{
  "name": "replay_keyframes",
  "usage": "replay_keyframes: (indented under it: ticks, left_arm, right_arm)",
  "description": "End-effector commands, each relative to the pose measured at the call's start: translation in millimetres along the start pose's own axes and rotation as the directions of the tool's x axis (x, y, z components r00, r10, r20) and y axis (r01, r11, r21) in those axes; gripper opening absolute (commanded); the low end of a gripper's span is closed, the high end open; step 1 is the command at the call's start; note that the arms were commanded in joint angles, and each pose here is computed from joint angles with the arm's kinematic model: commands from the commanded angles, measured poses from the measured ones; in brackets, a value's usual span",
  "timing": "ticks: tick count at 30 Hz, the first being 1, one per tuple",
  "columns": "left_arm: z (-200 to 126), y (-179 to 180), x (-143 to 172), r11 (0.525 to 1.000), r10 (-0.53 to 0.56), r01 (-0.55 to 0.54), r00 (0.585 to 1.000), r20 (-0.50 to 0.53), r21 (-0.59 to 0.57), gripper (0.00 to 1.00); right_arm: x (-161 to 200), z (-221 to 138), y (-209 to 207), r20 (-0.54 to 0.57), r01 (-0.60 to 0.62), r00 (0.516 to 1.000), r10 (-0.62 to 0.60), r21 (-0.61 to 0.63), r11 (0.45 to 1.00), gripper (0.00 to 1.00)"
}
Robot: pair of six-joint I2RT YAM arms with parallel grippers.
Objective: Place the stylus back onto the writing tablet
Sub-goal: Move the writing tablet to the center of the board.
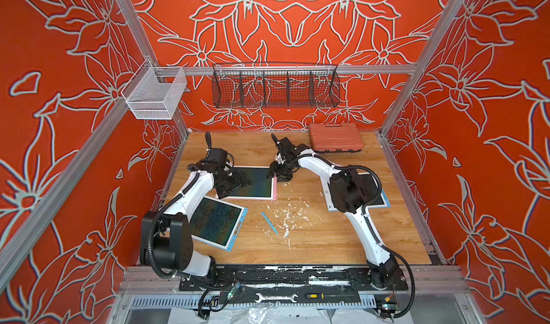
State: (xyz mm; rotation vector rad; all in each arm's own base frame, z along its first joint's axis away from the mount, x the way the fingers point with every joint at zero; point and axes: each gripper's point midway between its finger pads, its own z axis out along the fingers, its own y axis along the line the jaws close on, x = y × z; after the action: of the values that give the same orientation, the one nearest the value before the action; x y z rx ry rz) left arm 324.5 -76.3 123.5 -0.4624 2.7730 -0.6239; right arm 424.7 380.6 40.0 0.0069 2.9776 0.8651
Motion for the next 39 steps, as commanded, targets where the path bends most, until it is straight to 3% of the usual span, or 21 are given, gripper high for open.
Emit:
replay_keyframes:
  ticks: [1, 9, 19, 29, 39]
  left_arm:
    - [-4, -2, 9, 1.000, 0.005, -0.005, 1.000, -0.019, 0.007, 0.97]
    - [-1, -4, 7, 1.000, 0.010, -0.009, 1.000, -0.030, 0.015, 0.97]
    - [7, -5, 3, 1.000, 0.025, -0.024, 0.998, -0.053, 0.020, 0.97]
    - [35, -3, 42, 0.997, 0.021, -0.031, 0.992, -0.127, -0.075, 0.97]
    - [47, -26, 86, 0.993, -0.018, 0.000, 0.988, -0.156, -0.114, 0.97]
  right_arm:
    - [22, 40, -34, -0.091, -0.046, 0.994, 0.055, 0.103, 0.994, 0.60]
    - [18, 36, -27, -0.069, -0.026, 0.997, 0.034, 0.105, 0.994, 0.60]
    - [2, -6, -2, 0.018, 0.042, 0.999, -0.044, 0.102, 0.994, 0.68]
    - [3, -58, 9, 0.074, 0.125, 0.988, -0.135, 0.125, 0.984, 0.73]
    - [27, -129, -36, 0.045, 0.146, 0.987, -0.155, 0.160, 0.976, 0.74]
